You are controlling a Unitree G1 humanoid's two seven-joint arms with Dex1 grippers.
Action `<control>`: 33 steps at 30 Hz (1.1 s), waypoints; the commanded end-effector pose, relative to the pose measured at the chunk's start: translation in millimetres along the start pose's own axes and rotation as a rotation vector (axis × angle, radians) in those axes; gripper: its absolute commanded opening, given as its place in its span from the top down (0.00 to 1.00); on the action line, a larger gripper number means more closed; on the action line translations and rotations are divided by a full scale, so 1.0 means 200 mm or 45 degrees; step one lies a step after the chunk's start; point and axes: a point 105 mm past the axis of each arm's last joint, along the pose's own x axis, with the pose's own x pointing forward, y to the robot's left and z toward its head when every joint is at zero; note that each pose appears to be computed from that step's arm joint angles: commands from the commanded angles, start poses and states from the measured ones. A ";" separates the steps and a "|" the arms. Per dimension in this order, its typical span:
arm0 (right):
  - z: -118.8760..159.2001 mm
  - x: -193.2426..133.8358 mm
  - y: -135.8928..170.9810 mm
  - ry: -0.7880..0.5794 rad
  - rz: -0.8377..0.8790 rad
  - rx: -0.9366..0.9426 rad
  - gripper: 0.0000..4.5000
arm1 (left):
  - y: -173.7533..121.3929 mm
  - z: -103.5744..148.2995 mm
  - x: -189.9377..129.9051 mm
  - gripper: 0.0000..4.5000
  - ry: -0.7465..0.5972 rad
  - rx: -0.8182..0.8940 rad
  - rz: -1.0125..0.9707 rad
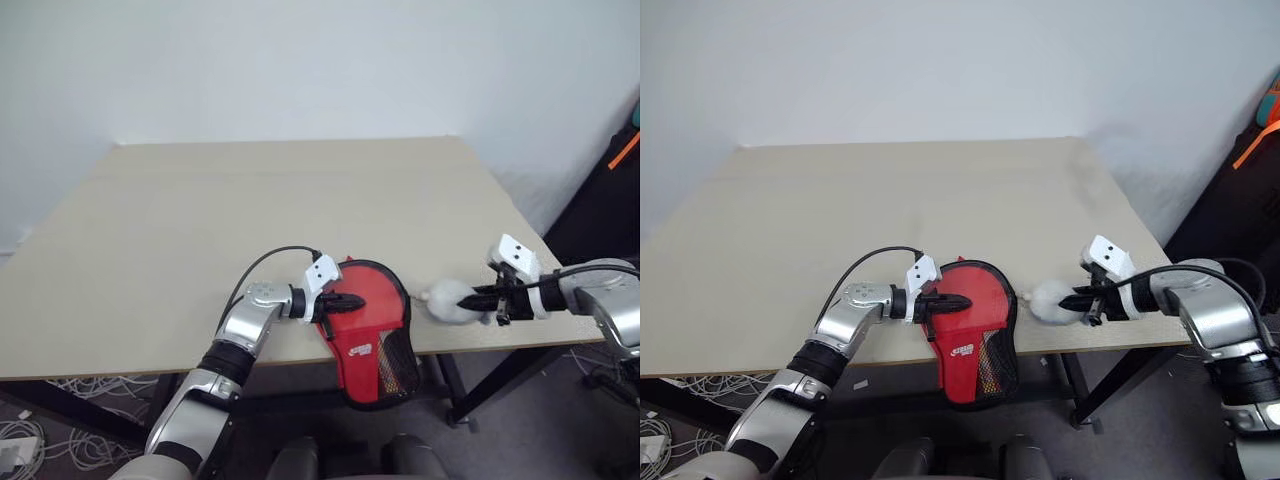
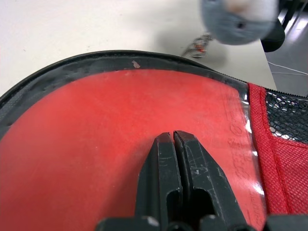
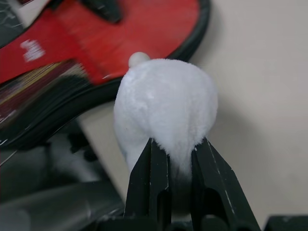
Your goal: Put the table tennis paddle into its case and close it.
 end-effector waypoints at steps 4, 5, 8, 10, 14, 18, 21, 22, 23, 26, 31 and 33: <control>0.02 -0.13 0.11 0.002 0.095 -0.123 0.97 | 0.01 -0.08 -0.02 1.00 0.095 -0.023 0.006; 0.01 -0.13 0.13 0.009 0.120 -0.131 0.97 | 0.02 -0.08 -0.02 1.00 0.095 -0.023 0.006; -0.01 -0.15 0.19 0.022 0.186 -0.153 0.97 | 0.02 -0.07 -0.02 1.00 0.088 -0.016 0.009; -0.01 -0.16 0.21 0.020 0.203 -0.156 0.97 | 0.02 -0.07 -0.01 1.00 0.079 -0.020 0.010; -0.05 -0.19 0.27 0.050 0.238 -0.165 0.97 | 0.03 -0.06 -0.01 1.00 0.079 -0.021 0.010; -0.06 -0.19 0.22 0.055 0.162 -0.162 0.97 | 0.02 -0.06 -0.01 1.00 0.082 -0.018 -0.003; -0.06 -0.17 0.18 0.053 0.105 -0.151 0.97 | 0.01 -0.06 0.00 1.00 0.087 0.000 -0.037; -0.06 -0.16 0.18 0.052 0.103 -0.152 0.97 | 0.00 -0.06 0.00 1.00 0.095 0.011 -0.049; -0.06 -0.16 0.18 0.052 0.102 -0.153 0.97 | 0.00 -0.06 0.01 1.00 0.100 0.018 -0.057; -0.06 -0.14 0.16 0.048 0.077 -0.147 0.97 | -0.01 -0.06 0.01 1.00 0.112 0.032 -0.080; -0.06 -0.12 0.18 0.046 0.094 -0.147 0.97 | -0.02 -0.07 0.02 1.00 0.157 0.073 -0.137; -0.06 -0.12 0.20 0.039 0.114 -0.147 0.97 | -0.02 -0.08 0.03 1.00 0.176 0.082 -0.148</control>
